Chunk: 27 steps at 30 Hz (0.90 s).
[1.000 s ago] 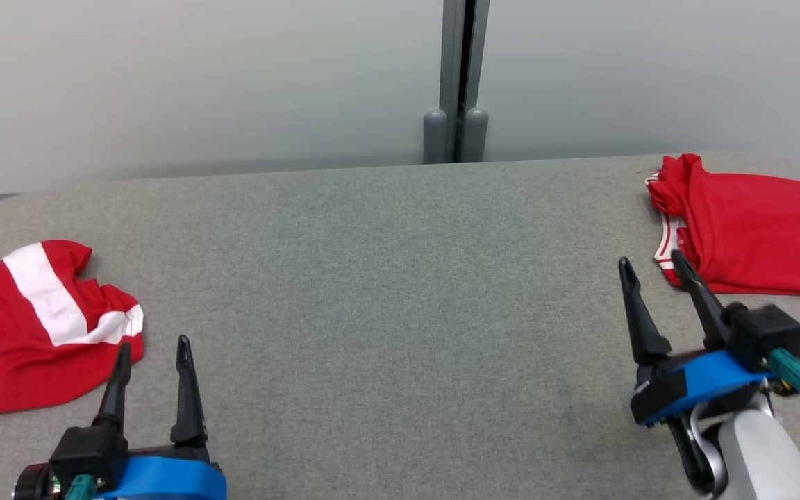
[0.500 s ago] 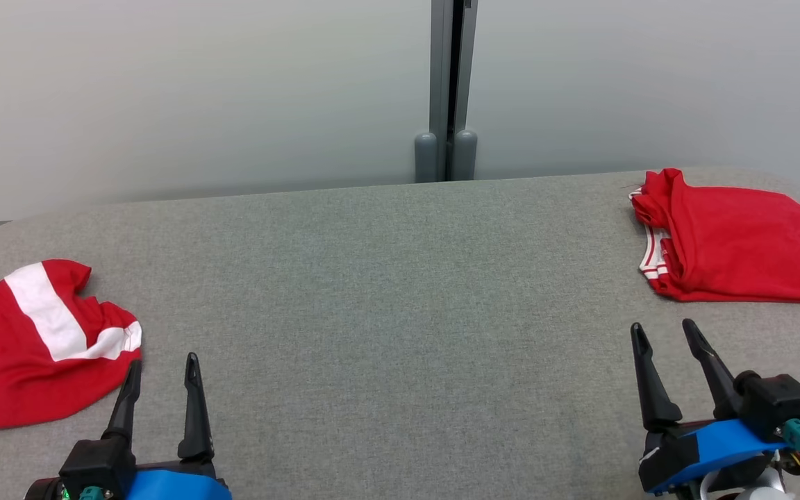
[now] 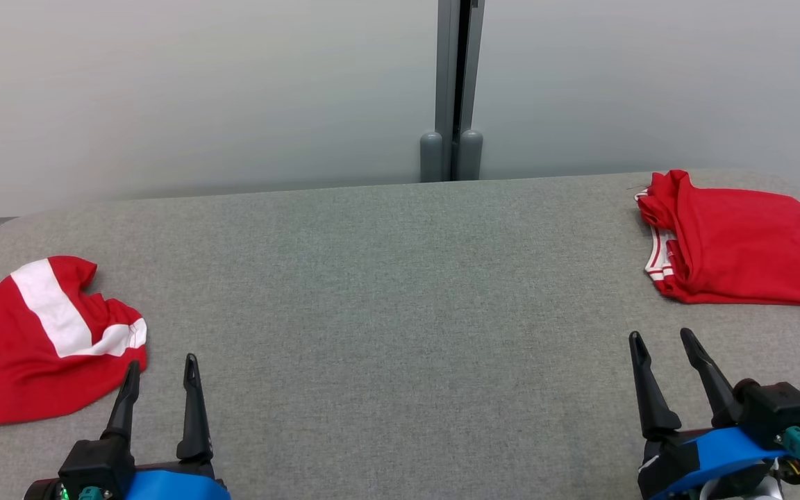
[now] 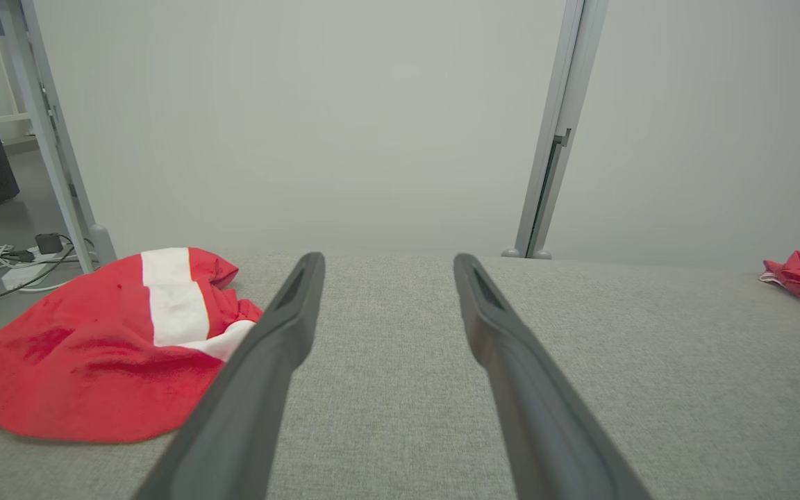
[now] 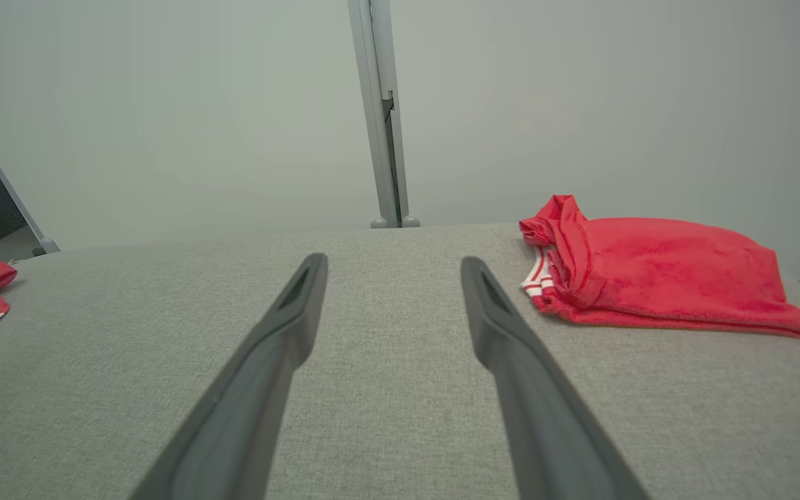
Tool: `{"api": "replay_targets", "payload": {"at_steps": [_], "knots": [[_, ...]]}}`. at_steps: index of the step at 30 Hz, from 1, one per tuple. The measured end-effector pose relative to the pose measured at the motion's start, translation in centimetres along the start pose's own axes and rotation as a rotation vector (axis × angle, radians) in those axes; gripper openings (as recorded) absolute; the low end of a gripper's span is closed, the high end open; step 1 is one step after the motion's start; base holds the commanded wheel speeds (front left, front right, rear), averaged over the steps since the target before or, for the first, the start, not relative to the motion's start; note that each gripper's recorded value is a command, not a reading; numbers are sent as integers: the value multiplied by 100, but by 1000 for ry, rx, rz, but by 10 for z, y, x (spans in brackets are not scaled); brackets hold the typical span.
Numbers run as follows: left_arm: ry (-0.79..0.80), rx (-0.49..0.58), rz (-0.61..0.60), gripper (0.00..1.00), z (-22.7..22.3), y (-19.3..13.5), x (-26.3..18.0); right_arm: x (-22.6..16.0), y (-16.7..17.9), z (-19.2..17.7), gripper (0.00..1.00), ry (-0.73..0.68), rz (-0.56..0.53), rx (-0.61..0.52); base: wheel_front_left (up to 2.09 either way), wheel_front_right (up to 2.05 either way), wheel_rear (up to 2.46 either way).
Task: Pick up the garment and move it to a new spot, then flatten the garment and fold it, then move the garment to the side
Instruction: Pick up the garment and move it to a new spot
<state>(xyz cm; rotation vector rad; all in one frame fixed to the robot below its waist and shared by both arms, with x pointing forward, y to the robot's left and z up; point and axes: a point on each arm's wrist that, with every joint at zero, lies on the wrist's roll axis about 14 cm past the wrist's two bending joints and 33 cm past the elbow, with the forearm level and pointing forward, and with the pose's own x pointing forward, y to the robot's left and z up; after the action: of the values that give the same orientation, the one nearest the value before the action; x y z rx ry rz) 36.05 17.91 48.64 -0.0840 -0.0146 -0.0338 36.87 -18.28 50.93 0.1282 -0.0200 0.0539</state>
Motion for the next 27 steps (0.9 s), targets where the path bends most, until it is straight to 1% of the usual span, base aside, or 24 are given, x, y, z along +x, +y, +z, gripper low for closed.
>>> {"api": "replay_targets", "payload": {"at_steps": [7, 15, 20, 27], "knots": [[0, -1, 11, 100, 0, 3, -2, 0, 2, -3, 100, 10, 5, 2, 0, 0, 0], [-12, 11, 68, 100, 6, 20, -7, 8, 20, -8, 100, 24, 60, 9, 0, 0, 0], [-15, 17, 125, 100, 9, 40, -16, 17, 36, -12, 100, 29, 107, 17, 0, 0, 0], [-19, 28, 234, 100, 12, 73, -34, 35, 68, -17, 100, 39, 202, 14, 0, 0, 0]]}}
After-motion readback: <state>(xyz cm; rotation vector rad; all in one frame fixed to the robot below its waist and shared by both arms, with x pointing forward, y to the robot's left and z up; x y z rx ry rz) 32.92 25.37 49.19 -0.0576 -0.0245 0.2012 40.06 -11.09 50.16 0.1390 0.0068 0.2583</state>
